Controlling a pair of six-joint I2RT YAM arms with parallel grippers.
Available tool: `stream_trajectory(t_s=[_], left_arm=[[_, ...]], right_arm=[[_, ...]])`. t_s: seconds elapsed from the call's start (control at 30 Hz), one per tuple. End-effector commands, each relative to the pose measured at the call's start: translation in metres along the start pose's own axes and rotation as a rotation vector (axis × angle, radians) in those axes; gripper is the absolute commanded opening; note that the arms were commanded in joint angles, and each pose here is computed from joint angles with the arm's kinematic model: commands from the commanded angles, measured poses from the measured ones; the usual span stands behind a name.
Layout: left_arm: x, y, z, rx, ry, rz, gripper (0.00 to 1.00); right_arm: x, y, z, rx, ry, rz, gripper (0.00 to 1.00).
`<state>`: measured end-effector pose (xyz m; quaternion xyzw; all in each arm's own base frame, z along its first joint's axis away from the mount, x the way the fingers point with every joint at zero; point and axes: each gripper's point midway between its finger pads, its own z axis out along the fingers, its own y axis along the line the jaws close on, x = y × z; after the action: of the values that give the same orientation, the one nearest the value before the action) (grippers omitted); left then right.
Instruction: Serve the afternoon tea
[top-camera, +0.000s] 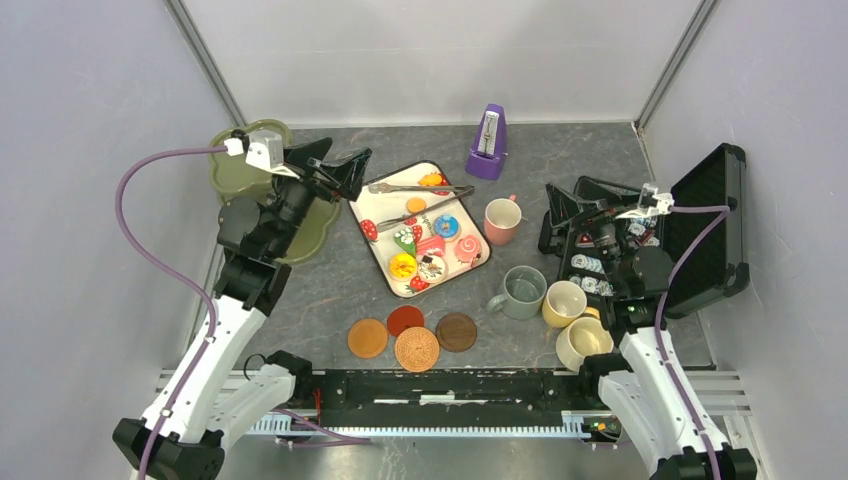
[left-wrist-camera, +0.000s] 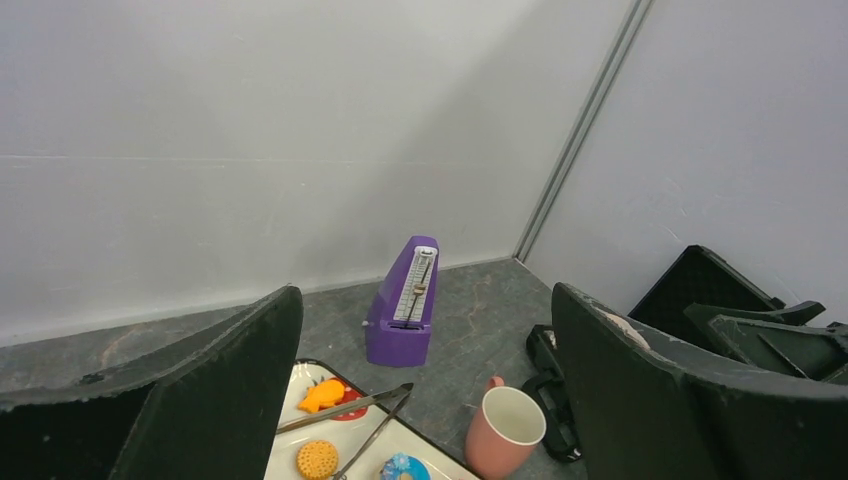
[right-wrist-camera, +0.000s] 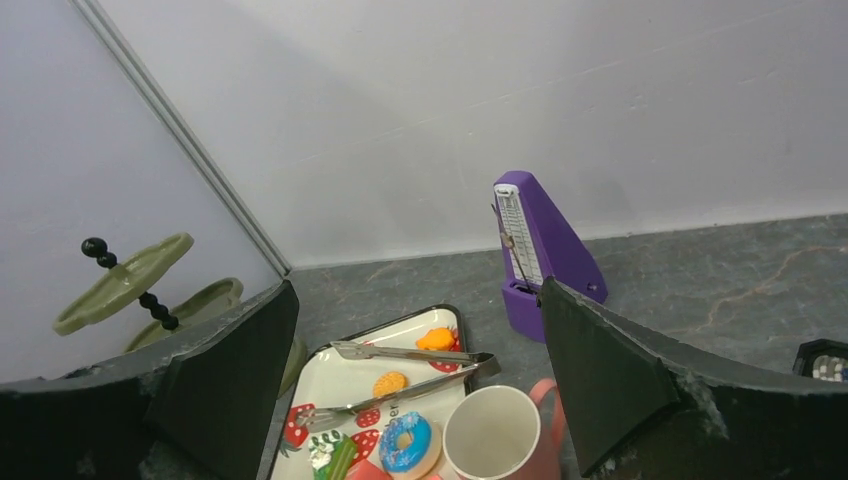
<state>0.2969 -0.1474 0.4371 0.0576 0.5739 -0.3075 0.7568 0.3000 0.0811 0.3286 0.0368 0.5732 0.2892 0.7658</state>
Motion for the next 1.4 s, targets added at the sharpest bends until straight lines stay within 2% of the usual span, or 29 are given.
stream_trajectory(t_s=[0.0, 0.07, 0.17, 0.23, 0.4, 0.53, 0.73, 0.9, 1.0, 1.2, 1.37], left_arm=[[-0.013, 0.0, 0.005, -0.012, -0.023, 0.041, 1.0], [-0.01, 0.0, 0.007, -0.011, -0.014, 0.028, 1.0], [-0.006, -0.003, 0.01, 0.002, 0.008, 0.007, 1.0], [-0.005, -0.004, 0.012, 0.001, 0.018, -0.01, 1.0], [0.001, -0.001, 0.017, -0.02, 0.044, -0.047, 1.0], [0.003, 0.004, 0.018, -0.046, 0.04, -0.069, 1.0], [0.01, 0.009, 0.02, -0.071, 0.055, -0.075, 1.0], [0.011, 0.002, 0.021, -0.035, 0.065, -0.101, 1.0], [0.013, -0.001, 0.022, -0.017, 0.071, -0.104, 1.0], [0.014, -0.002, 0.022, -0.009, 0.076, -0.086, 1.0], [0.014, -0.004, 0.022, 0.004, 0.08, -0.088, 1.0]], right_arm=[[-0.014, 0.005, 0.006, -0.013, -0.067, 0.08, 0.98], [-0.009, 0.011, 0.003, -0.068, -0.088, 0.104, 0.98], [0.001, 0.018, 0.001, -0.137, -0.104, 0.228, 0.98], [0.017, 0.021, 0.01, -0.158, -0.025, 0.286, 0.98], [0.067, 0.033, 0.04, -0.241, 0.227, 0.29, 0.98], [0.124, 0.048, 0.058, -0.304, 0.443, 0.171, 0.98], [0.187, 0.042, 0.079, -0.207, 0.648, -0.109, 0.98], [0.223, 0.019, 0.105, -0.134, 0.753, -0.304, 0.99], [0.244, 0.016, 0.128, -0.154, 0.796, -0.398, 0.9], [0.291, 0.019, 0.179, -0.29, 0.895, -0.59, 0.81], [0.314, 0.026, 0.204, -0.419, 0.917, -0.666, 0.77]])
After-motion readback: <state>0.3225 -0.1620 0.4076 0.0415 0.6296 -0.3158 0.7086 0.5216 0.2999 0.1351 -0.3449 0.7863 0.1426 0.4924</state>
